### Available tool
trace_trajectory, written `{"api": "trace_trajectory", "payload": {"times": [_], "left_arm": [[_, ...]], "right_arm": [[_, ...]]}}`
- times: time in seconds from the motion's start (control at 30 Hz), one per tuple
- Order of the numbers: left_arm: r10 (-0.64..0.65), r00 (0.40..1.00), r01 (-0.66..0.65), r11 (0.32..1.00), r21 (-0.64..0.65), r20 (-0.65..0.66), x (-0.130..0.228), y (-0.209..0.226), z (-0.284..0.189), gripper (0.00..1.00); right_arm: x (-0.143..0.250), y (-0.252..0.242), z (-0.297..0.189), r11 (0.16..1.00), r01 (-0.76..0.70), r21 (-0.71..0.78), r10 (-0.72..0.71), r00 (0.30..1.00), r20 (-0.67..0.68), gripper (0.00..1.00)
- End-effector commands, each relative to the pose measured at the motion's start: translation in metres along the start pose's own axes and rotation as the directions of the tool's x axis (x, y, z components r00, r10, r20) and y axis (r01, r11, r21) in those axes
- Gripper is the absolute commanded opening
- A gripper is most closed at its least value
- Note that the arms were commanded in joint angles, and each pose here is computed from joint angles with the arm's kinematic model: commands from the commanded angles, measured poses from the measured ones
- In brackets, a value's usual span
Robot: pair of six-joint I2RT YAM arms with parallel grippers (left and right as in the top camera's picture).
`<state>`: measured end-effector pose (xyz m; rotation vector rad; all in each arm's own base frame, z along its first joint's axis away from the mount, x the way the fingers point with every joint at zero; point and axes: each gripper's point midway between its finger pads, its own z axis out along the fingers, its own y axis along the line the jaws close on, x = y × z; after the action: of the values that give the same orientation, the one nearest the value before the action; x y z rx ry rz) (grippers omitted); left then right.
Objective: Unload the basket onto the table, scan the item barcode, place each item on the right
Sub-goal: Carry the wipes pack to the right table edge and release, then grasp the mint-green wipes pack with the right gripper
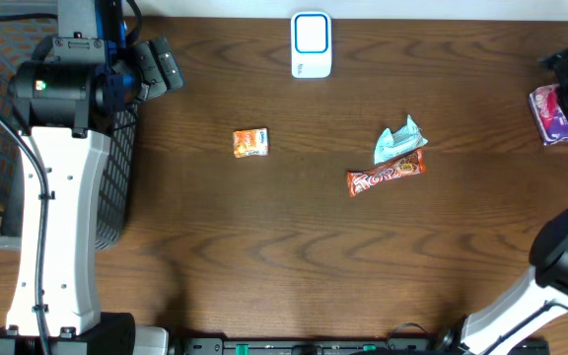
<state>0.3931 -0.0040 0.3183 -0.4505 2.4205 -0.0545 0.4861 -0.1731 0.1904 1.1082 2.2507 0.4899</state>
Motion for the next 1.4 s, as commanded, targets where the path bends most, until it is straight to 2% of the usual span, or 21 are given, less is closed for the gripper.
{"api": "trace_trajectory", "payload": {"times": [0.0, 0.1, 0.2, 0.27, 0.37, 0.47, 0.63, 0.73, 0.93, 1.2, 1.37], "left_arm": [[-0.008, 1.0, 0.008, 1.0, -0.01, -0.001, -0.001, 0.003, 0.001, 0.98], [-0.008, 1.0, 0.008, 1.0, -0.01, -0.001, -0.001, 0.003, 0.001, 0.98], [-0.008, 1.0, 0.008, 1.0, -0.01, -0.001, -0.001, 0.003, 0.001, 0.98], [-0.008, 1.0, 0.008, 1.0, -0.01, -0.001, -0.001, 0.003, 0.001, 0.98], [-0.008, 1.0, 0.008, 1.0, -0.009, -0.001, -0.001, 0.002, 0.001, 0.98], [-0.008, 1.0, 0.008, 1.0, -0.01, -0.001, -0.001, 0.003, 0.001, 0.98], [-0.008, 1.0, 0.008, 1.0, -0.01, -0.001, -0.001, 0.003, 0.001, 0.98], [-0.008, 1.0, 0.008, 1.0, -0.01, -0.001, -0.001, 0.003, 0.001, 0.98], [-0.008, 1.0, 0.008, 1.0, -0.01, -0.001, -0.001, 0.003, 0.001, 0.98], [-0.008, 1.0, 0.008, 1.0, -0.01, -0.001, -0.001, 0.003, 0.001, 0.98], [-0.008, 1.0, 0.008, 1.0, -0.009, -0.001, -0.001, 0.002, 0.001, 0.98]], "right_arm": [[0.063, 0.035, 0.003, 0.974, 0.207, -0.096, -0.222, 0.957, -0.185, 0.99], [0.121, 0.033, 0.016, 0.973, 0.231, -0.022, -0.224, 0.907, -0.355, 0.99], [0.166, 0.041, 0.023, 0.97, 0.245, 0.012, -0.213, 0.865, -0.455, 0.99], [0.186, 0.046, 0.029, 0.968, 0.248, 0.048, -0.196, 0.858, -0.474, 0.92], [0.202, 0.05, 0.035, 0.949, 0.272, 0.156, -0.18, 0.88, -0.44, 0.88], [0.207, 0.048, 0.038, 0.913, 0.277, 0.298, -0.165, 0.921, -0.352, 0.87], [0.221, 0.049, 0.04, 0.871, 0.17, 0.46, -0.095, 0.978, -0.183, 0.7], [0.232, 0.05, 0.044, 0.868, 0.106, 0.486, -0.054, 0.991, -0.12, 0.67], [0.245, 0.041, 0.062, 0.869, 0.022, 0.495, -0.003, 0.999, -0.039, 0.69], [0.258, 0.02, 0.085, 0.873, 0.008, 0.488, 0.01, 0.999, -0.034, 0.69], [0.268, 0.003, 0.095, 0.859, 0.029, 0.51, -0.001, 0.998, -0.055, 0.65]]}}
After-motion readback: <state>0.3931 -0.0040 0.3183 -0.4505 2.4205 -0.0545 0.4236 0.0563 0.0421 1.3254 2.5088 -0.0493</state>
